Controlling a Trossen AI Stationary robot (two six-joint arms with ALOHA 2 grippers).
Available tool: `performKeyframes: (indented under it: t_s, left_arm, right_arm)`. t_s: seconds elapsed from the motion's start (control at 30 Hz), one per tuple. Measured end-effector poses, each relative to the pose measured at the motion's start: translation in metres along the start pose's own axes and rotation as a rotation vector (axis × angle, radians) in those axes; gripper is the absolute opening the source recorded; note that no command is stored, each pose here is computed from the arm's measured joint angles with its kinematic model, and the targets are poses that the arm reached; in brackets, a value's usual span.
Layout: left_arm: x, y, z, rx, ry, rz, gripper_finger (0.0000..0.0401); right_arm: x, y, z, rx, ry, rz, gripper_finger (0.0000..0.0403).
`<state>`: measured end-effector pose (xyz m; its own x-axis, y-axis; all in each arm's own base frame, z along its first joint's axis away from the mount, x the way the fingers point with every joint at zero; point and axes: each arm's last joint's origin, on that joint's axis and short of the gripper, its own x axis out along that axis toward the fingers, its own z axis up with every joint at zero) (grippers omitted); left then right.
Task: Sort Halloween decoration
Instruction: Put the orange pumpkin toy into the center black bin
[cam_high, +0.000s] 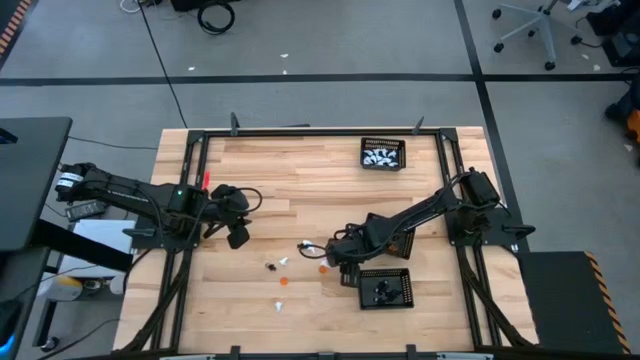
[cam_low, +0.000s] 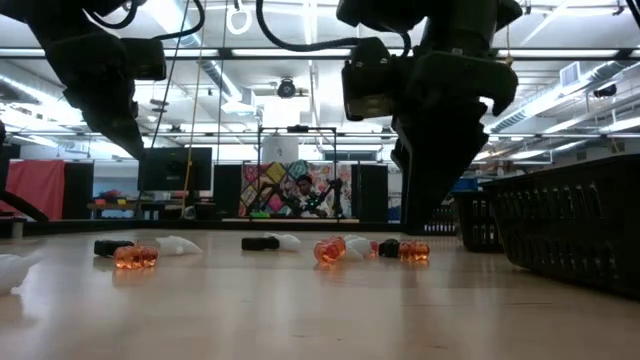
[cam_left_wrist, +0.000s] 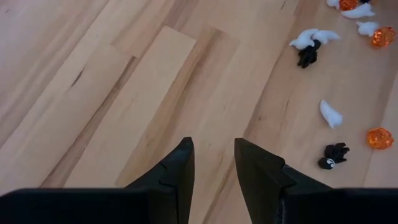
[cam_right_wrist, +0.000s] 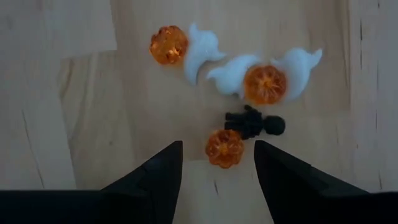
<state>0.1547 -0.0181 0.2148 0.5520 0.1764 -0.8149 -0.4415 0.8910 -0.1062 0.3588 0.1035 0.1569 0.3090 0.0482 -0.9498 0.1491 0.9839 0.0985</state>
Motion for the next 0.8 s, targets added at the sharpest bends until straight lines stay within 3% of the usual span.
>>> performKeyframes:
  t_s: [0.63, 0.8]
  left_arm:
    - [0.000, 0.000, 0.000, -0.009, 0.003, -0.003, 0.0123]
    - [0.000, 0.000, 0.000, -0.008, 0.004, -0.003, 0.0123]
  right_arm:
    - [0.022, -0.001, 0.003, -0.019, 0.045, -0.012, 0.0202]
    - [0.022, -0.003, 0.001, -0.020, 0.074, -0.024, 0.0180]
